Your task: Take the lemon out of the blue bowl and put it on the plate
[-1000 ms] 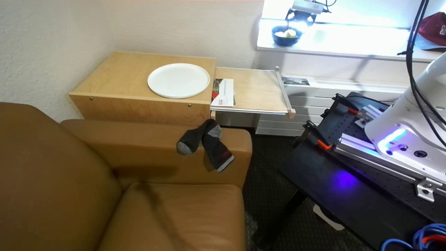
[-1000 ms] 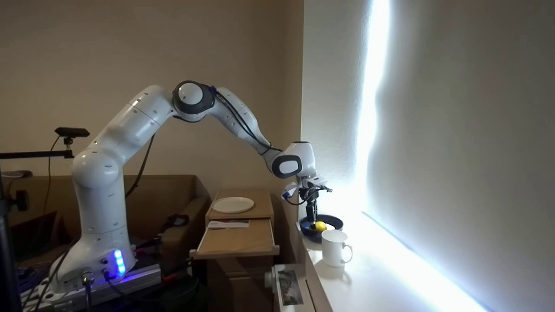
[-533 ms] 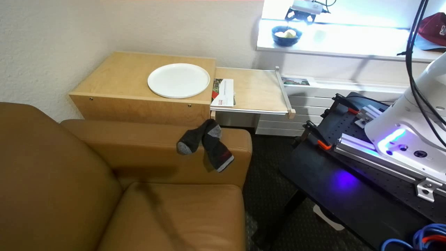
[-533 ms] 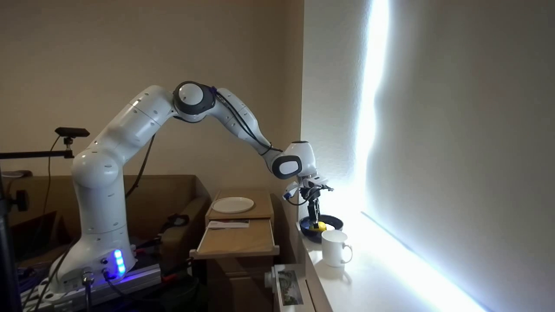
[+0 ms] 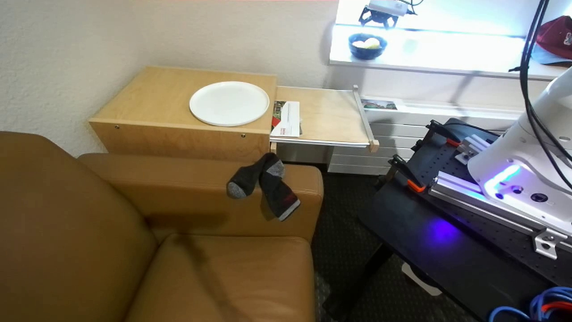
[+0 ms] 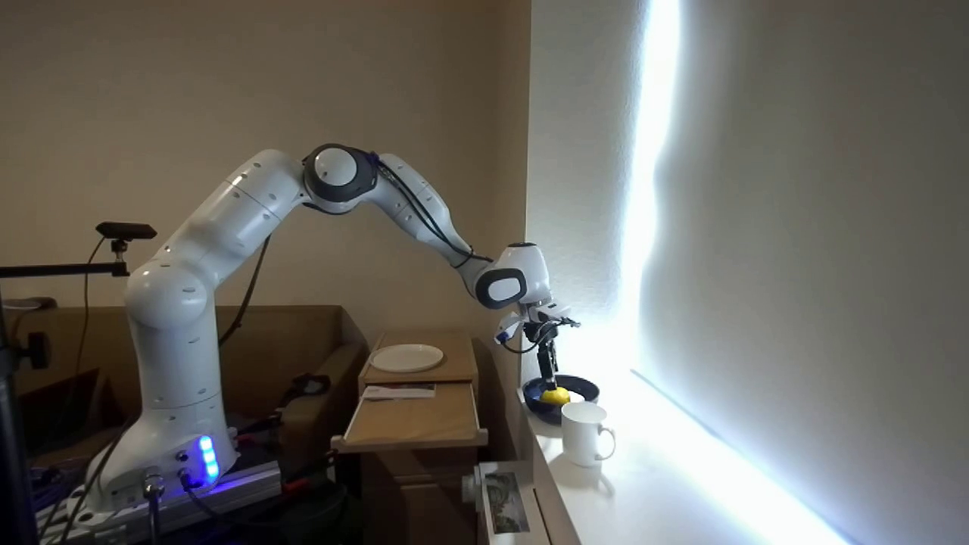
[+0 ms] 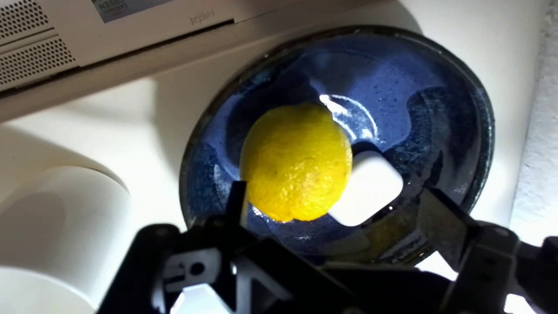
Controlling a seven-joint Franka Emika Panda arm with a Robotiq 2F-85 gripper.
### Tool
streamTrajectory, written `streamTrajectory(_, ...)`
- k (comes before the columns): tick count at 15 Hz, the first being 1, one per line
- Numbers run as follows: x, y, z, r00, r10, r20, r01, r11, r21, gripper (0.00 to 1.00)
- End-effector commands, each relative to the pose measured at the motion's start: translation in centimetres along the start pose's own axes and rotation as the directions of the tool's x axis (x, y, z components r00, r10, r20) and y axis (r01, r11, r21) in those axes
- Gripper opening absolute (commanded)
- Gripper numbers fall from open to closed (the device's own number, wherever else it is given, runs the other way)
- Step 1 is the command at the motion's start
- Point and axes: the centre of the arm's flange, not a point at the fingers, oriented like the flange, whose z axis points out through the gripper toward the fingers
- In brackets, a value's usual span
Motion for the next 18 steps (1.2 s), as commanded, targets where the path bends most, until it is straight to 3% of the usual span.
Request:
streamTrajectory(1,0.6,-0.6,1.3,1.000,-0.009,0.001,0.009,1.000,0.006,1.00)
streamTrajectory(7,0.0,-0.3,0.8,1.000,-0.006,0.002,0.006,1.000,-0.006,1.00)
streamTrajectory(16,-0.5,1.1,4.2,1.000,0.018,0.022,-0.017,0.999,-0.047,1.00)
streamTrajectory(18,-0.6,1.2,4.4,1.000,0.016,0.022,-0.015,0.999,-0.051,0.74)
